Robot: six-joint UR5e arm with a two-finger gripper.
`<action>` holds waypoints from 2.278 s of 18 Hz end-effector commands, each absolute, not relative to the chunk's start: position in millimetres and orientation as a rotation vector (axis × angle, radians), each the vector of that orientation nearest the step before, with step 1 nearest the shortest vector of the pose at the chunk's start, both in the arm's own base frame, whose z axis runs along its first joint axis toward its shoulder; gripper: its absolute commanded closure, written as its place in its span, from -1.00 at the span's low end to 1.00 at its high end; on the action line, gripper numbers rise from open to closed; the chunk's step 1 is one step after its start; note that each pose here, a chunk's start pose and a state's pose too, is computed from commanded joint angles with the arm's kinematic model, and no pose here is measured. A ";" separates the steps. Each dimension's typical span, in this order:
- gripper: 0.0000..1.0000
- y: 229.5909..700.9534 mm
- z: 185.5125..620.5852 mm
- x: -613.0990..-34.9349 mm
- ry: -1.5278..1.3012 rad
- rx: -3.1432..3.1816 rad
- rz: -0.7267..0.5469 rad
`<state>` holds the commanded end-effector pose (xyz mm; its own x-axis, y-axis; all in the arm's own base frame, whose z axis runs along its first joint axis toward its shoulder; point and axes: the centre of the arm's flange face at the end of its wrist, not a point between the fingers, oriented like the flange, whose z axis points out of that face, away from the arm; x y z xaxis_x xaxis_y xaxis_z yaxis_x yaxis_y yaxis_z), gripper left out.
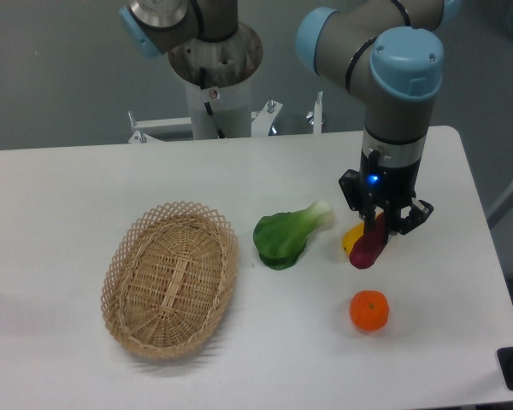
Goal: Place the sweet potato on the table
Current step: 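Lift the held purple sweet potato slightly with the gripper, then carry the sweet potato toward the basket, beside the orange, then lower the sweet potato onto the table and open the gripper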
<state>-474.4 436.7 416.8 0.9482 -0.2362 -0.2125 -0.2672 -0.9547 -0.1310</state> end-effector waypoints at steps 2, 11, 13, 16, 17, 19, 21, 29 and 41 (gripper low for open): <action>0.72 437.2 409.7 -472.7 0.383 -2.955 0.279; 0.72 456.7 385.7 -462.7 0.113 -2.988 0.218; 0.71 467.2 377.0 -459.7 -0.001 -2.979 0.221; 0.71 489.3 358.6 -450.1 -0.134 -2.964 0.226; 0.71 495.4 349.8 -447.0 -0.198 -2.958 0.221; 0.71 511.5 329.4 -440.3 -0.332 -2.931 0.213; 0.70 522.2 311.8 -434.1 -0.400 -2.905 0.216; 0.68 557.1 243.6 -399.3 -0.323 -2.945 0.324; 0.62 569.0 196.1 -357.2 -0.138 -3.048 0.297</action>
<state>-357.2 569.0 196.1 0.9773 0.0967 -0.1887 0.0819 -0.9930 -0.0847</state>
